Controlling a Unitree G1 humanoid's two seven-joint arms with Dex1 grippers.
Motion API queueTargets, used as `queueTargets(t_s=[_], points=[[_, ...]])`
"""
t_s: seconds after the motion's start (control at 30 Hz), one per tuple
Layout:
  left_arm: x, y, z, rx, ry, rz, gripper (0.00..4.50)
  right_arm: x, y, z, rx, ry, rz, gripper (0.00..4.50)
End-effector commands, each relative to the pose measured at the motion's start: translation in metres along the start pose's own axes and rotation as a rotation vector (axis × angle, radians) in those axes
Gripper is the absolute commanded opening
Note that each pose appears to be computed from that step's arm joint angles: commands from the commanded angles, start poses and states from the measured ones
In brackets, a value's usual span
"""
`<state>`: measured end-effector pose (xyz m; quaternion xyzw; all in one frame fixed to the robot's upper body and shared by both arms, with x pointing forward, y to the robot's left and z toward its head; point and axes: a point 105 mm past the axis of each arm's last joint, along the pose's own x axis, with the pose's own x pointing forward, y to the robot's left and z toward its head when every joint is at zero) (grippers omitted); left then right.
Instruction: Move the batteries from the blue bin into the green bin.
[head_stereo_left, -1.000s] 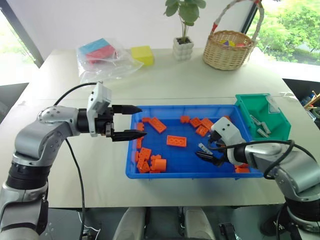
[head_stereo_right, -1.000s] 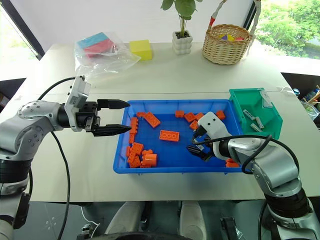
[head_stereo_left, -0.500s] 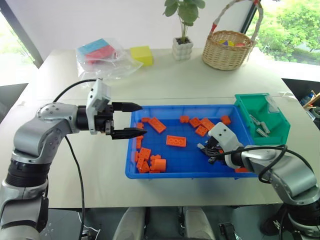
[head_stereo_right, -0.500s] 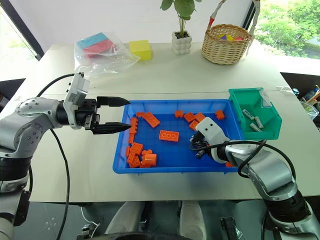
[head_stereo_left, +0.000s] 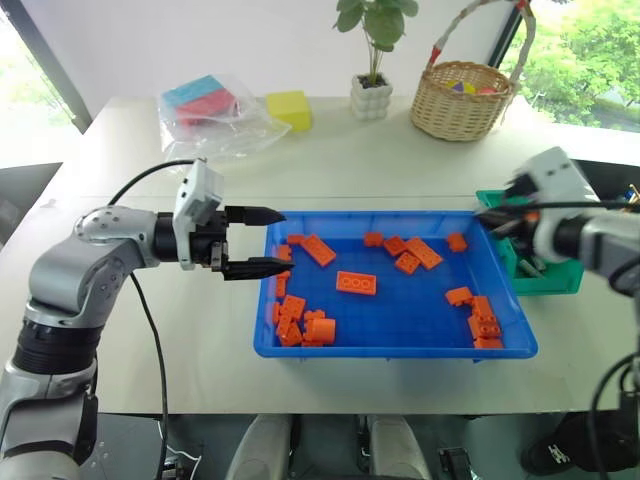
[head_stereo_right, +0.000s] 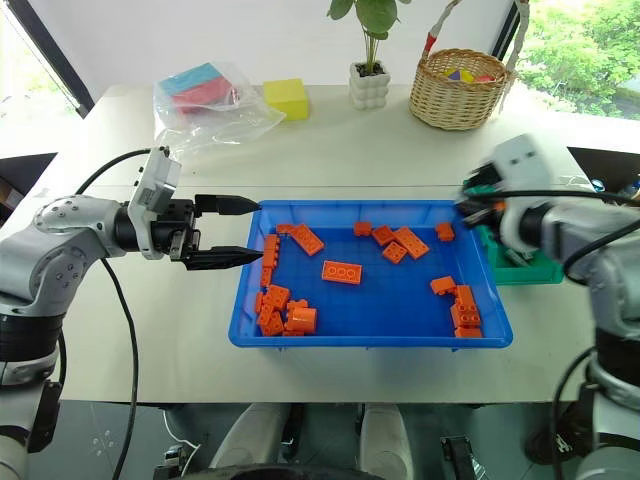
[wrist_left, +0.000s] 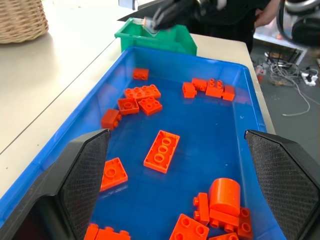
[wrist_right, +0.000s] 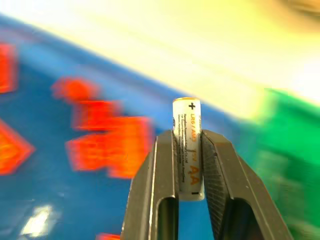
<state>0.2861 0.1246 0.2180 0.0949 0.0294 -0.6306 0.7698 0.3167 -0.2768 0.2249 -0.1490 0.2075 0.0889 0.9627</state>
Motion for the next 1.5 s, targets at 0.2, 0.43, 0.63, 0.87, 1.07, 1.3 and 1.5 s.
queueTargets(t_s=[0.2,0.43,0.63,0.87,1.07,1.3,1.5], points=[[0.004,0.001,0.010,0.043,-0.028,-0.019,4.50,0.003,-0.059,-0.023,0.011,0.034,-0.186,0.61],[0.004,0.002,0.012,0.048,-0.030,-0.012,4.50,0.011,-0.049,-0.014,-0.025,-0.012,-0.150,3.54],[0.003,0.002,0.010,0.044,-0.032,0.004,4.50,-0.002,-0.054,0.000,-0.070,-0.059,-0.135,4.08],[-0.002,0.004,0.005,0.023,-0.027,0.019,4.50,-0.039,0.005,0.001,-0.174,-0.186,0.227,4.08],[-0.019,0.011,-0.001,-0.005,-0.009,0.057,4.50,-0.077,-0.008,-0.055,-0.153,-0.065,0.241,4.08],[-0.042,0.019,-0.003,-0.058,-0.004,0.082,4.50,-0.118,-0.025,-0.095,-0.109,0.012,0.220,4.08],[-0.043,0.025,-0.004,-0.055,-0.005,0.089,4.50,-0.120,-0.028,-0.099,-0.090,-0.002,0.200,4.08]])
